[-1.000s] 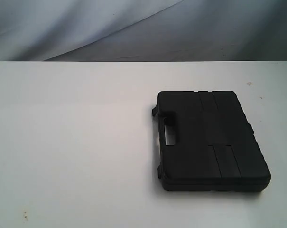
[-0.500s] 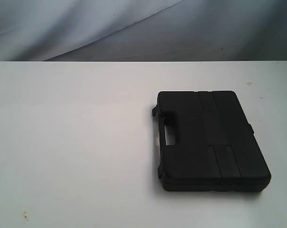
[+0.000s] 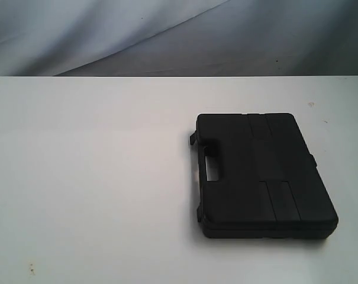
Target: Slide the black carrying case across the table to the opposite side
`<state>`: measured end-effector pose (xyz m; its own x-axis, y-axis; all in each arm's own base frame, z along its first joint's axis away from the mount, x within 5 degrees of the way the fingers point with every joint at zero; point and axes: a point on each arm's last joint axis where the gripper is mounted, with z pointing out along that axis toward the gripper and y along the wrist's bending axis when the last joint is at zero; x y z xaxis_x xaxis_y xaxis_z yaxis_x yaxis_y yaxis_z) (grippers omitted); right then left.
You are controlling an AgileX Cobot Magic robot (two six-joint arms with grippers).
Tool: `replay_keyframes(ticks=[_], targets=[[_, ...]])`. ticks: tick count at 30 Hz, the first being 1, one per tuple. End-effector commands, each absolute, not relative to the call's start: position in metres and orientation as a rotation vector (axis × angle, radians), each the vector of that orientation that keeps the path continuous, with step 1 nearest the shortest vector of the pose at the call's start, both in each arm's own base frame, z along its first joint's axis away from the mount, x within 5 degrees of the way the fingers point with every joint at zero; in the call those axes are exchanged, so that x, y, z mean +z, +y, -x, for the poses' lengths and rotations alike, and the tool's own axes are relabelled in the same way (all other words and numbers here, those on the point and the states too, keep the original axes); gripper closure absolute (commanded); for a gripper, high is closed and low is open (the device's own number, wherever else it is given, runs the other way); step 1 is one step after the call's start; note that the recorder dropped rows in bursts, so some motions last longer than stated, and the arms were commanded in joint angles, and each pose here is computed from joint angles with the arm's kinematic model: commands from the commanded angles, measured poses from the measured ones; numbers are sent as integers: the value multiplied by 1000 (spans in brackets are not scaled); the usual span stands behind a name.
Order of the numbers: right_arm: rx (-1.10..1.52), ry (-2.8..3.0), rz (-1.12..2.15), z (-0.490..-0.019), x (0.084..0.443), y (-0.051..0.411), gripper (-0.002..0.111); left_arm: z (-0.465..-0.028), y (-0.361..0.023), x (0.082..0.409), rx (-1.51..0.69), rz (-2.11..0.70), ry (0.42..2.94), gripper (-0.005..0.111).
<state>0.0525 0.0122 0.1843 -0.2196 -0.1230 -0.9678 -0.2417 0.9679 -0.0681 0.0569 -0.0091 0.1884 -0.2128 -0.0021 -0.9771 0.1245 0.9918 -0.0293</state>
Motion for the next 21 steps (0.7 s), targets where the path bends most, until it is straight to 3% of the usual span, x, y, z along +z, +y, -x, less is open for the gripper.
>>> replay_keyframes(ticks=[1, 21], targets=[[84, 1756, 278, -53, 187, 11, 108, -57, -9, 187, -123, -83, 1783, 107], [142, 1450, 194, -55, 215, 12, 108, -57, -9, 187, -123, -83, 1783, 107]])
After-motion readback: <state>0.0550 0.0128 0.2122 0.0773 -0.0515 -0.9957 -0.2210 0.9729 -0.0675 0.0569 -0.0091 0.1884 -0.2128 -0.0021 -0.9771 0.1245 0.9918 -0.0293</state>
